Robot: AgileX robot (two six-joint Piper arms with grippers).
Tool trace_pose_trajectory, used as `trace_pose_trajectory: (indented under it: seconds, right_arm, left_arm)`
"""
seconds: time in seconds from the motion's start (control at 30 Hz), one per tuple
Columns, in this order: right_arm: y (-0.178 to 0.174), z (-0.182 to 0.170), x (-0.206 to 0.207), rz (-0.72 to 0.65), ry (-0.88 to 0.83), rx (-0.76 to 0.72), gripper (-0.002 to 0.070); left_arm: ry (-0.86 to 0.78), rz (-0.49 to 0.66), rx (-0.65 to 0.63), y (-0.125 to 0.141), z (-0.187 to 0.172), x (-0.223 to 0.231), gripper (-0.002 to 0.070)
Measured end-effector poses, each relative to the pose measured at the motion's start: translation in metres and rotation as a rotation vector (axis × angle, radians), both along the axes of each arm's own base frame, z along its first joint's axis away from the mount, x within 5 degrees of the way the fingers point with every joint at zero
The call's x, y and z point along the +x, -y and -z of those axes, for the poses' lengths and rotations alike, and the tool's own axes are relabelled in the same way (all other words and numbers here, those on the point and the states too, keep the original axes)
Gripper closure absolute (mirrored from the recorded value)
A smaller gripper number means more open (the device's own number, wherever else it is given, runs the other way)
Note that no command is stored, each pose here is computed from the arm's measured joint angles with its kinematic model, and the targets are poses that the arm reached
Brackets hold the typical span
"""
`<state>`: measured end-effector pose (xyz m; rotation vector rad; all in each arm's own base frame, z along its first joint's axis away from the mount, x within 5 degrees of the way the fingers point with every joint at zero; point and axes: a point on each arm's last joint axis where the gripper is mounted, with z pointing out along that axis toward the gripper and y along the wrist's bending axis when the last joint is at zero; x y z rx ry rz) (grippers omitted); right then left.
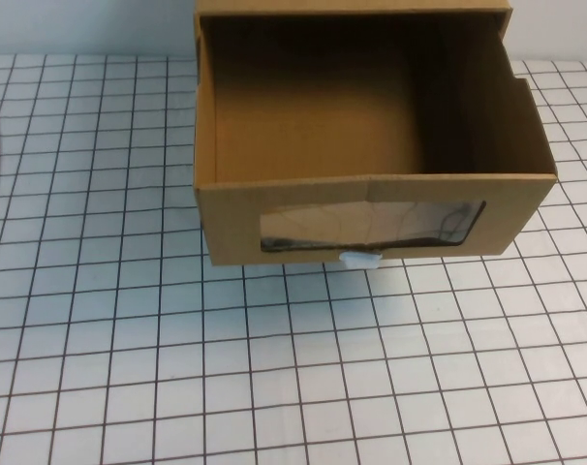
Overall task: Close the shoe box
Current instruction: Press the shoe box with left arm
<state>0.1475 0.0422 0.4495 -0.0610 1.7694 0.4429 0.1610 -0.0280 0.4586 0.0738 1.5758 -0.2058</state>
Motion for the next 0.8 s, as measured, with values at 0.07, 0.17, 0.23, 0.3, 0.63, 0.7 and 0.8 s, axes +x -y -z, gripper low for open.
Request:
trace_pose_trajectory:
  seconds: [0.07,0.17,0.23,0.3,0.63,0.7,0.8]
  right_arm:
    - [-0.005,0.004,0.013,-0.014,-0.035,0.045,0.0689]
    - [-0.010,0.012,0.030,-0.028,-0.076,0.071,0.0689]
    - [-0.016,0.017,0.039,-0.078,-0.080,0.008,0.0689]
    - [-0.026,0.024,0.045,-0.172,-0.076,-0.104,0.0689]
    - [-0.096,0.062,0.045,-0.884,0.050,-0.485,0.0689]
    - [-0.104,0.070,0.047,-0.955,0.068,-0.528,0.0689]
    - [-0.112,0.088,0.048,-1.027,0.081,-0.593,0.0689]
  left_arm:
    - [-0.040,0.079,0.053,0.015,0.001,0.015,0.0680]
    - [-0.095,0.193,0.136,0.040,-0.001,0.041,0.0680]
    - [-0.130,0.255,0.189,0.057,-0.003,0.058,0.0680]
    - [-0.157,0.300,0.222,0.073,-0.006,0.076,0.0680]
    - [-0.320,0.645,0.252,0.148,0.002,0.181,0.0680]
    - [-0.344,0.697,0.240,0.159,0.007,0.197,0.0680]
    - [-0.417,0.749,0.209,0.174,0.030,0.225,0.0680]
